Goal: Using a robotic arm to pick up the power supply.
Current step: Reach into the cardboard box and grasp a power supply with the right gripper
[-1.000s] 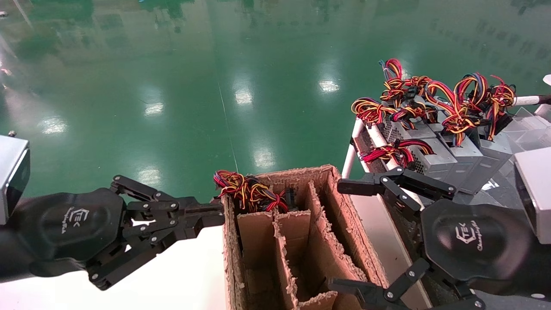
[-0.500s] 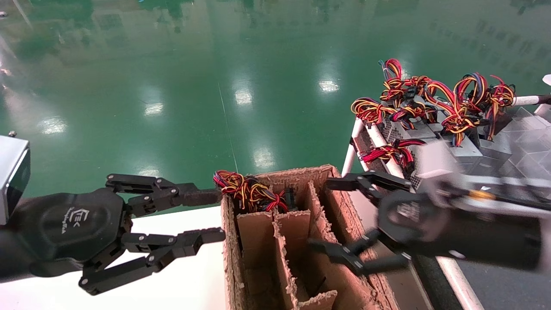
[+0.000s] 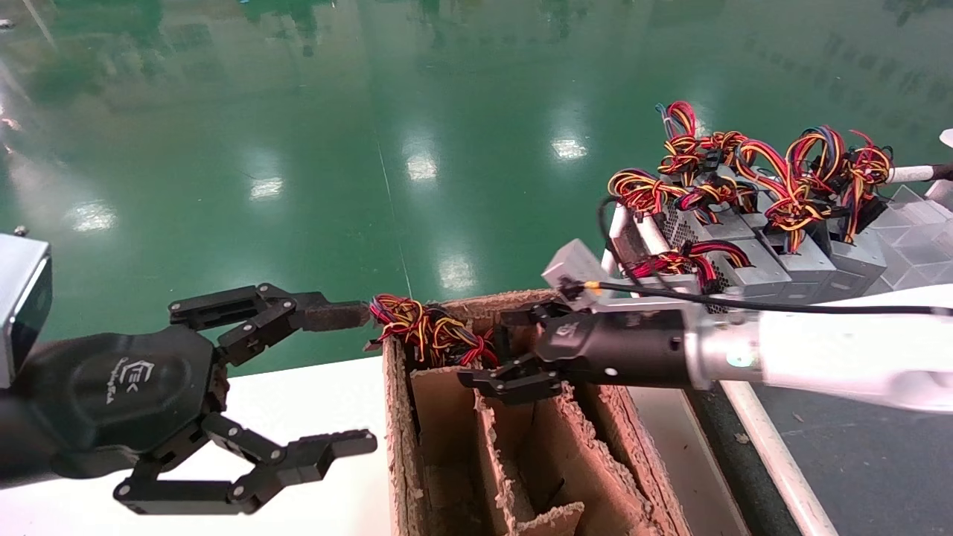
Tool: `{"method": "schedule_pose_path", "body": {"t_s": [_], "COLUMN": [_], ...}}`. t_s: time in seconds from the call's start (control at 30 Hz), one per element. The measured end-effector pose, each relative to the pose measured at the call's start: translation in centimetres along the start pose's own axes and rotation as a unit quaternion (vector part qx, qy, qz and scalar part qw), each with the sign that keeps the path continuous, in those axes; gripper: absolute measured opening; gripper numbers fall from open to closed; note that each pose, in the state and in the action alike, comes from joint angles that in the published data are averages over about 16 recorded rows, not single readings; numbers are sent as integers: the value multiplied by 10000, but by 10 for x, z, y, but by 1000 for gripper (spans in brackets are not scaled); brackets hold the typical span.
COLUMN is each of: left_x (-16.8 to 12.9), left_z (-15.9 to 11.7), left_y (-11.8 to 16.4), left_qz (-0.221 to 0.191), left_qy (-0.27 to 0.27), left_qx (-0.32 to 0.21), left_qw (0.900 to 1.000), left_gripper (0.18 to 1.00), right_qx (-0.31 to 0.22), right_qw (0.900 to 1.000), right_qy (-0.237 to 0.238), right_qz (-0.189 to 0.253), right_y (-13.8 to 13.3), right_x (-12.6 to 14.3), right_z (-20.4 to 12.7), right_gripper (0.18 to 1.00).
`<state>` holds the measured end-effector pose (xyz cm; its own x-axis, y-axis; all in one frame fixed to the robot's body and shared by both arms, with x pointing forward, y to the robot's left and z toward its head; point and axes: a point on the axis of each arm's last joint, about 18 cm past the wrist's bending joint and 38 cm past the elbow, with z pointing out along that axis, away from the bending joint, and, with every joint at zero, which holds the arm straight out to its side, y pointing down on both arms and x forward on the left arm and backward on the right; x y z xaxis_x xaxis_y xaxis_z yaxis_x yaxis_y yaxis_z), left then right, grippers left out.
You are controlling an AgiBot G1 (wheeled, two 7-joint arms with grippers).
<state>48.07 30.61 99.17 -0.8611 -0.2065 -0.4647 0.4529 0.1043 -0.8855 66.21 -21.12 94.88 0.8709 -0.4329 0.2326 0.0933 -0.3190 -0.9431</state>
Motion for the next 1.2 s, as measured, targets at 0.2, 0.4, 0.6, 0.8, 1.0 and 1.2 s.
{"method": "schedule_pose_path", "body": {"t_s": [0.2, 0.4, 0.6, 0.8, 1.0, 1.2], "left_x": [0, 0, 0, 0, 0, 0], "left_z": [0, 0, 0, 0, 0, 0], "left_y": [0, 0, 0, 0, 0, 0], "left_qz": [0, 0, 0, 0, 0, 0], "left_qy": [0, 0, 0, 0, 0, 0], "left_qx": [0, 0, 0, 0, 0, 0], "left_qw": [10000, 10000, 10000, 10000, 10000, 10000], "left_gripper": [850, 932, 978, 998, 1001, 1001], "right_qx": [-31, 2, 22, 10, -18, -51], "right_qw": [9997, 9993, 9990, 9990, 9990, 9990], "right_qy": [99, 129, 111, 92, 95, 100], "right_qz": [201, 347, 429, 447, 446, 440], "right_y": [7, 14, 18, 22, 25, 27], "right_x": [11, 15, 17, 18, 19, 19], "right_z": [27, 41, 48, 51, 52, 54], "right_gripper": [999, 985, 947, 874, 771, 636]}}
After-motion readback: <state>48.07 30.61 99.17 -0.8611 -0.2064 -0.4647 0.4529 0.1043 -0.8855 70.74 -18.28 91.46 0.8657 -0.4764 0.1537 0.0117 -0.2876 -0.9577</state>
